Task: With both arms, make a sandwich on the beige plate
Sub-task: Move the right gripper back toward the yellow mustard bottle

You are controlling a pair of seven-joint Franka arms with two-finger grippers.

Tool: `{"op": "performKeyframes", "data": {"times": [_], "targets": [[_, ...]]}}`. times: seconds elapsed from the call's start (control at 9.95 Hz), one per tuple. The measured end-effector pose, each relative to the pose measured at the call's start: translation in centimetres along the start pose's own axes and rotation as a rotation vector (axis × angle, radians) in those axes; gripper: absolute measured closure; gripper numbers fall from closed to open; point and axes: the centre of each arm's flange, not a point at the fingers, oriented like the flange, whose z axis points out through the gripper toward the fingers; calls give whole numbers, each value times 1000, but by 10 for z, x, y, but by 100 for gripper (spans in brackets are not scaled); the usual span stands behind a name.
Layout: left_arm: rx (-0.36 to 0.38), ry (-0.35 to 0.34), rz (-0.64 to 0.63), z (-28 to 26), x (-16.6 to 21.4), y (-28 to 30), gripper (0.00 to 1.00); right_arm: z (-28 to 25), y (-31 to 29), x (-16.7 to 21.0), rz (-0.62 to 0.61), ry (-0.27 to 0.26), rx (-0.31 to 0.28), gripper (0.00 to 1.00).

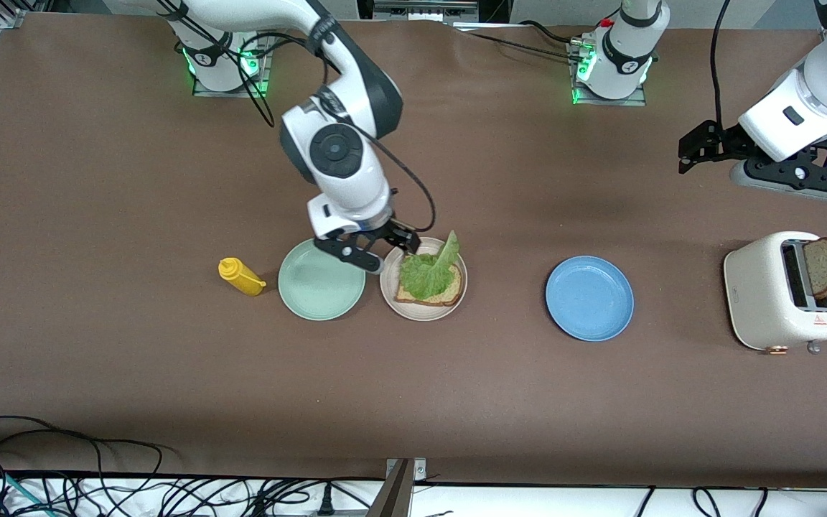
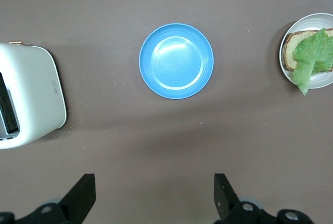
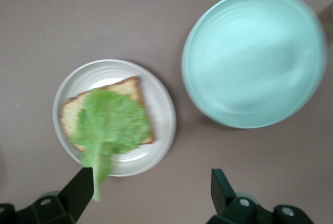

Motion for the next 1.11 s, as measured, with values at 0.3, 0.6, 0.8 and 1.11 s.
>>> {"op": "performKeyframes", "data": {"times": [0.3, 0.6, 0.8, 1.11], "targets": [[0, 0, 1, 0, 0, 1, 0, -36, 46, 38, -72, -38, -35, 0], [0, 1, 2, 0, 0, 1, 0, -66, 117, 91, -170, -97, -60, 0], [0, 1, 3, 0, 0, 2, 0, -88, 167, 115, -231, -143, -71, 0], [0, 1, 3, 0, 0, 2, 0, -108, 251, 163, -305, -155, -69, 0]]}}
